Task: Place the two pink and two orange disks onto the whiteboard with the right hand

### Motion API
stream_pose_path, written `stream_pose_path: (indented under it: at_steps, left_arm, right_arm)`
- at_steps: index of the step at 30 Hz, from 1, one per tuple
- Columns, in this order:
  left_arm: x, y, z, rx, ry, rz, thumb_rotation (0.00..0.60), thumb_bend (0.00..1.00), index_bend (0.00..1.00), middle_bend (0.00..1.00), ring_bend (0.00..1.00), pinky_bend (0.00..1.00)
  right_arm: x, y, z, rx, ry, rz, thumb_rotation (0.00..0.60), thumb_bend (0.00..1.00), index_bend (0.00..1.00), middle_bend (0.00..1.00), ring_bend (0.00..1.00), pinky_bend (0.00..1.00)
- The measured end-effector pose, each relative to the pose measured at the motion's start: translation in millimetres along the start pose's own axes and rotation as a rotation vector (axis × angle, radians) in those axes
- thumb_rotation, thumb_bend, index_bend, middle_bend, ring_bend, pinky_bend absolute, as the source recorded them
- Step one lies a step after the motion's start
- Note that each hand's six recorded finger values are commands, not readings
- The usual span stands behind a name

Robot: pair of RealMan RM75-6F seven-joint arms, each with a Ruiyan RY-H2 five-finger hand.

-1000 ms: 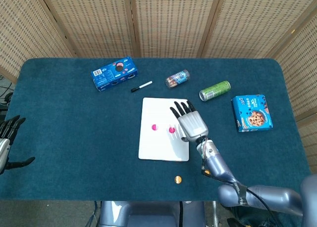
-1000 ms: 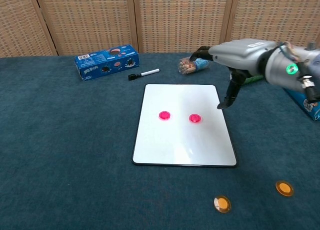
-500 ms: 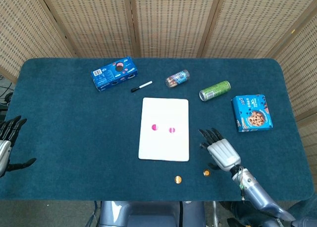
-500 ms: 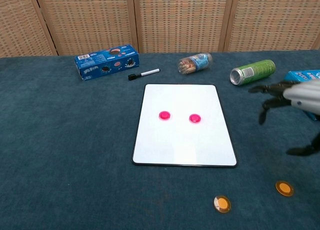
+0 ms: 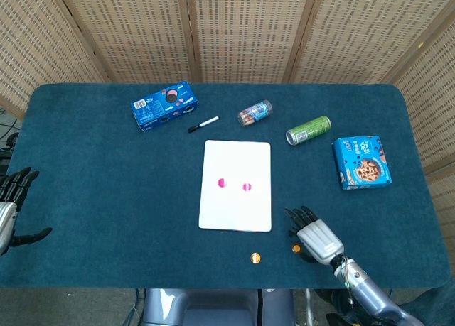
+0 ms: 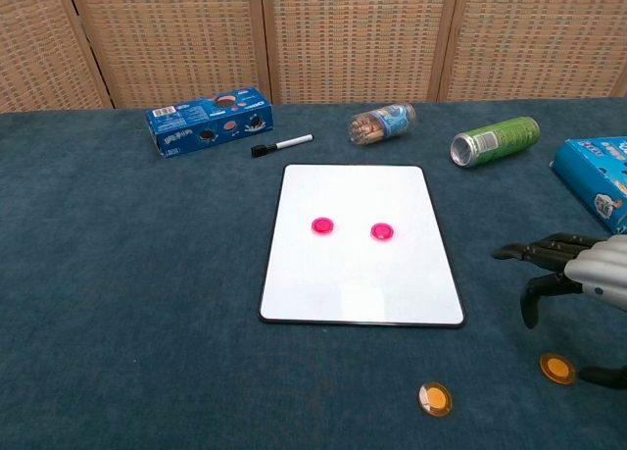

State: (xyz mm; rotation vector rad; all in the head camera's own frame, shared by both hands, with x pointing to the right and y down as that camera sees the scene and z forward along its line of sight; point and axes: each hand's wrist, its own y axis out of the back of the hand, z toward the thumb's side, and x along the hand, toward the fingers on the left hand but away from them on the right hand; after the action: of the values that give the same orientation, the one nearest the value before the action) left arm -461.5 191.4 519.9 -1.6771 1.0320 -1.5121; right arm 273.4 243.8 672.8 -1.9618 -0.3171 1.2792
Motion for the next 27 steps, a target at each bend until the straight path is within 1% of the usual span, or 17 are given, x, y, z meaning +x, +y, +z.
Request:
stream_pose_path:
  at_steps: [27]
  left_arm:
    - [-0.2,-1.3,0.5,0.001,0.001,-0.004,0.600,0.00,0.00,0.00,0.00,0.00]
  right_arm:
    - [-5.8,-21.6,-1.1,0.000,-0.010,0.039,0.600,0.31,0.39,0.00,0.00,0.00]
